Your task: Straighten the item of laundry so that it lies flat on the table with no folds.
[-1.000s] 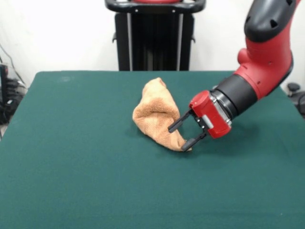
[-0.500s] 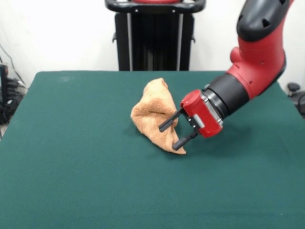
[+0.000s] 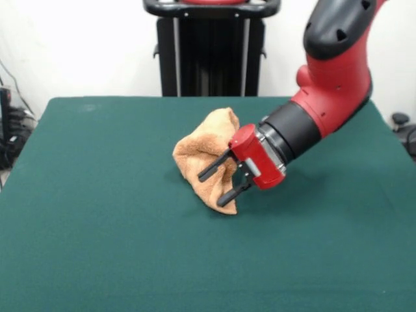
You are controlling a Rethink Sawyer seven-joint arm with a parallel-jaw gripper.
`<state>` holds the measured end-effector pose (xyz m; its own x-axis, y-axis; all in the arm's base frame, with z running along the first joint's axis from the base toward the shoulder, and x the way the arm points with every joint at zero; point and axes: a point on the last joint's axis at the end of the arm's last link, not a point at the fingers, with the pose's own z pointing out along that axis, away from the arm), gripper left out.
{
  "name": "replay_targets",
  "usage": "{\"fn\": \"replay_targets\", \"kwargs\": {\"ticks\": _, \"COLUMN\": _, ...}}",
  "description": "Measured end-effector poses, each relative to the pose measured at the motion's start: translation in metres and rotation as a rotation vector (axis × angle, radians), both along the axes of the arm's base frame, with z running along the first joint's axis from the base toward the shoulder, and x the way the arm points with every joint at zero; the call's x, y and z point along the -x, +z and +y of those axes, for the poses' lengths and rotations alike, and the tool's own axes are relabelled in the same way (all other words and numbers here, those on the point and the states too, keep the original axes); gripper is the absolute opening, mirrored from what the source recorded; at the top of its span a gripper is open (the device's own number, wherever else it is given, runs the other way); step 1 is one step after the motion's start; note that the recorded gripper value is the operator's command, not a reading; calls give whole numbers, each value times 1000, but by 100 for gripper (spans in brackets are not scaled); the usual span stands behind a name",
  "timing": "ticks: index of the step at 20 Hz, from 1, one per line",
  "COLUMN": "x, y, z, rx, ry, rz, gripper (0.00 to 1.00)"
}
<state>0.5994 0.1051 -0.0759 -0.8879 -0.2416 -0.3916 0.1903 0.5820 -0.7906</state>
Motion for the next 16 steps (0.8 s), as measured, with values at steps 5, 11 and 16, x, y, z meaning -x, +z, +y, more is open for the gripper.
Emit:
{"fn": "replay_targets", "kwargs": {"ticks": 5, "x": 1, "y": -10, "z": -14, "rx": 7, "ry": 32, "rz": 11, "gripper": 100}}
{"fn": "replay_targets", "kwargs": {"ticks": 11, "x": 2, "y": -14, "z": -22, "rx": 24, "ry": 95, "rz": 34, "gripper": 100}}
{"fn": "replay_targets", "kwargs": {"ticks": 16, "x": 3, "y": -14, "z": -35, "rx": 37, "ry": 131, "rz": 62, "gripper": 100}}
